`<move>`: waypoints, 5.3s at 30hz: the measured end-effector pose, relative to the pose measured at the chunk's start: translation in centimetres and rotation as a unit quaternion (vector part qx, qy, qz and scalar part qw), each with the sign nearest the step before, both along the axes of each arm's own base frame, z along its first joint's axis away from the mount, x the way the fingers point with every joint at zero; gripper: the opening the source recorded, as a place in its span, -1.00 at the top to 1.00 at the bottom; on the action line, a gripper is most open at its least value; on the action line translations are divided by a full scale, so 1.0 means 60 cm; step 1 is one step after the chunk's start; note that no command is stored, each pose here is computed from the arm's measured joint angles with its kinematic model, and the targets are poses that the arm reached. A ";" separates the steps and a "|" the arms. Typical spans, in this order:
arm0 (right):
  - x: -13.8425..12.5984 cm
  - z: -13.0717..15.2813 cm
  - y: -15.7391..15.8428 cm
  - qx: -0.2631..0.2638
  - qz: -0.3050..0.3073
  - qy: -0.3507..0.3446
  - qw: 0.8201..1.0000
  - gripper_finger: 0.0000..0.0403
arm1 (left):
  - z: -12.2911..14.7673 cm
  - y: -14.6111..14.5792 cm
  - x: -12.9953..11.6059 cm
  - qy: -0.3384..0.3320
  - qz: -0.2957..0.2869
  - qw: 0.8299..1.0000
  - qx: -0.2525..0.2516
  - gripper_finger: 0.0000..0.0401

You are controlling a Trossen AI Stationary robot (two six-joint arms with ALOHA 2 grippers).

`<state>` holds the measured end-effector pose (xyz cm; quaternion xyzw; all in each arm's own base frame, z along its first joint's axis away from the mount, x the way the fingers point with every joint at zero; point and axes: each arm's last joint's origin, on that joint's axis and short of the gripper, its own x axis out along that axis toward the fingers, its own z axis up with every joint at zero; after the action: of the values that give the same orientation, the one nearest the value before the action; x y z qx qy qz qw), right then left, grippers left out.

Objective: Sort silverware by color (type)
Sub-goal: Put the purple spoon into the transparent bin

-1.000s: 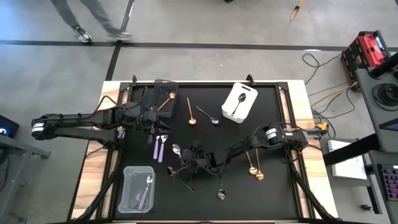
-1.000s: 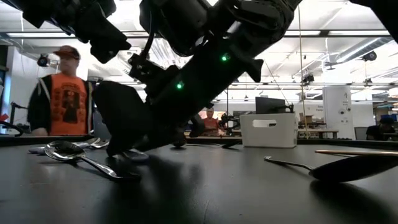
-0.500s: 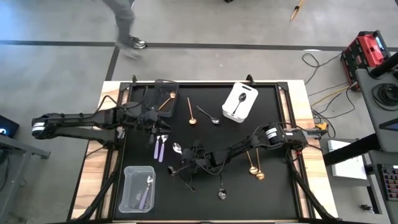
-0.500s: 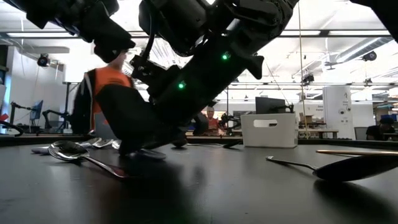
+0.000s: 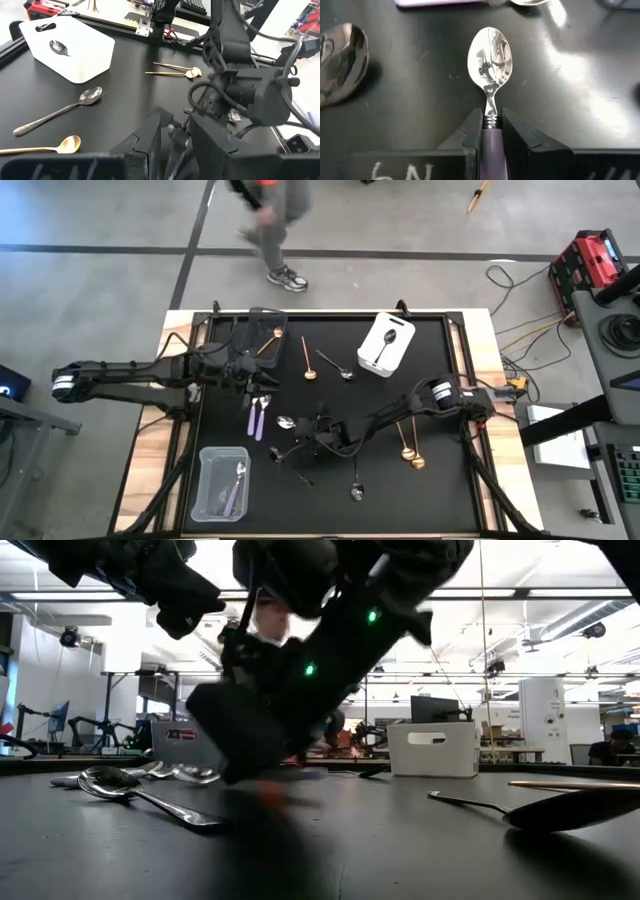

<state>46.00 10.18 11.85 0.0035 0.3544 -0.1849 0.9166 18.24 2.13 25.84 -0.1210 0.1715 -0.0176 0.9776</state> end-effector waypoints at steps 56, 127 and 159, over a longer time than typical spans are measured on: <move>-0.058 0.203 -0.032 -0.273 -0.025 -0.335 0.902 0.74 | -0.056 -0.053 0.023 -0.310 0.031 0.950 0.022 0.57; -0.036 0.161 -0.035 -0.340 -0.065 -0.202 0.916 0.41 | -0.081 -0.043 0.045 -0.303 0.144 0.942 -0.030 1.00; -0.107 0.255 0.026 -0.316 0.051 -0.159 0.934 0.45 | -0.012 -0.235 0.023 -0.221 -0.063 0.895 -0.381 1.00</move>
<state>39.58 11.74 27.14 -0.2748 0.1273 -0.2369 0.9231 19.63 -11.94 25.14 -0.4664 -0.0614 -0.1697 0.8660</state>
